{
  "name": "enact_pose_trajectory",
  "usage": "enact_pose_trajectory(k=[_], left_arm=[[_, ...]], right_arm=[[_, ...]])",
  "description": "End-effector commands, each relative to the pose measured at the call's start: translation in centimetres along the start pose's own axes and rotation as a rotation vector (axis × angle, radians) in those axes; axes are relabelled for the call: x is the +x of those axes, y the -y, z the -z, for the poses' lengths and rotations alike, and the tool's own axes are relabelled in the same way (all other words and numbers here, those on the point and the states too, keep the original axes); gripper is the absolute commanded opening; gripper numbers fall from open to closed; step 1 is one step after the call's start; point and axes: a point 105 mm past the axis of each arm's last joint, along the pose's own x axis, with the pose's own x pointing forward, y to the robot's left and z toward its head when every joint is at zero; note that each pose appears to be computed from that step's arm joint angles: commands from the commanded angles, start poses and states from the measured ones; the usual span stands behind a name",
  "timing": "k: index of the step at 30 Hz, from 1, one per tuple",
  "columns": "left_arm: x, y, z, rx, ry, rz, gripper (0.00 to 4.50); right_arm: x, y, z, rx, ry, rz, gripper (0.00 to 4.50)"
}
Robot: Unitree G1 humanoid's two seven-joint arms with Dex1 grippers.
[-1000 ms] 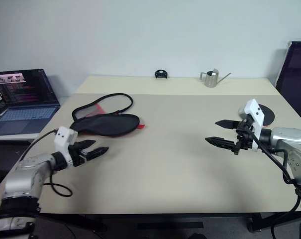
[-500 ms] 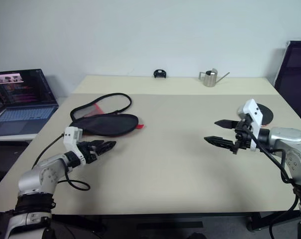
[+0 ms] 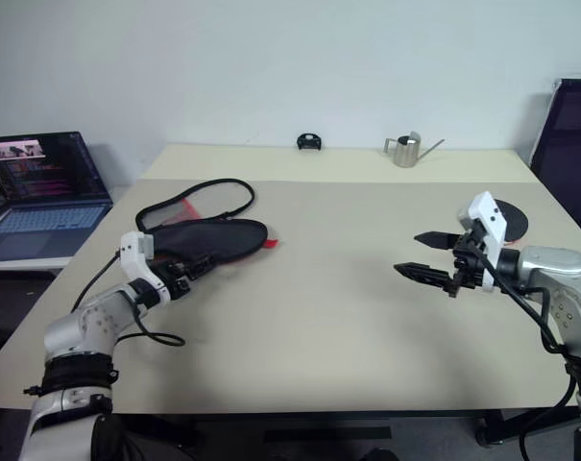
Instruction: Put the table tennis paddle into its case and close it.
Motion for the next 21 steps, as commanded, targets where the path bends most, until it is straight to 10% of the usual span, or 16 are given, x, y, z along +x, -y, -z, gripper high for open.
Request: enact_pose_trajectory(k=[1,6,15,21], left_arm=[[0.6,0.4,-1.3,-0.017,0.051,0.006,4.10],[2.2,1.1,-1.4,-0.048,0.066,0.004,3.50],[3.0,4.2,-1.9,-0.166,0.113,0.078,0.20],[3.6,8.8,-1.6,-0.456,0.174,0.095,0.06]], right_arm=[[-0.3,-0.4,-1.8,-0.054,0.045,-0.003,4.47],[-0.4,-0.5,-1.8,-0.053,0.044,0.004,4.50],[-0.9,-0.7,-1.7,-0.046,0.038,0.024,4.50],[-1.3,-0.7,-1.6,-0.044,0.033,0.040,4.50]])
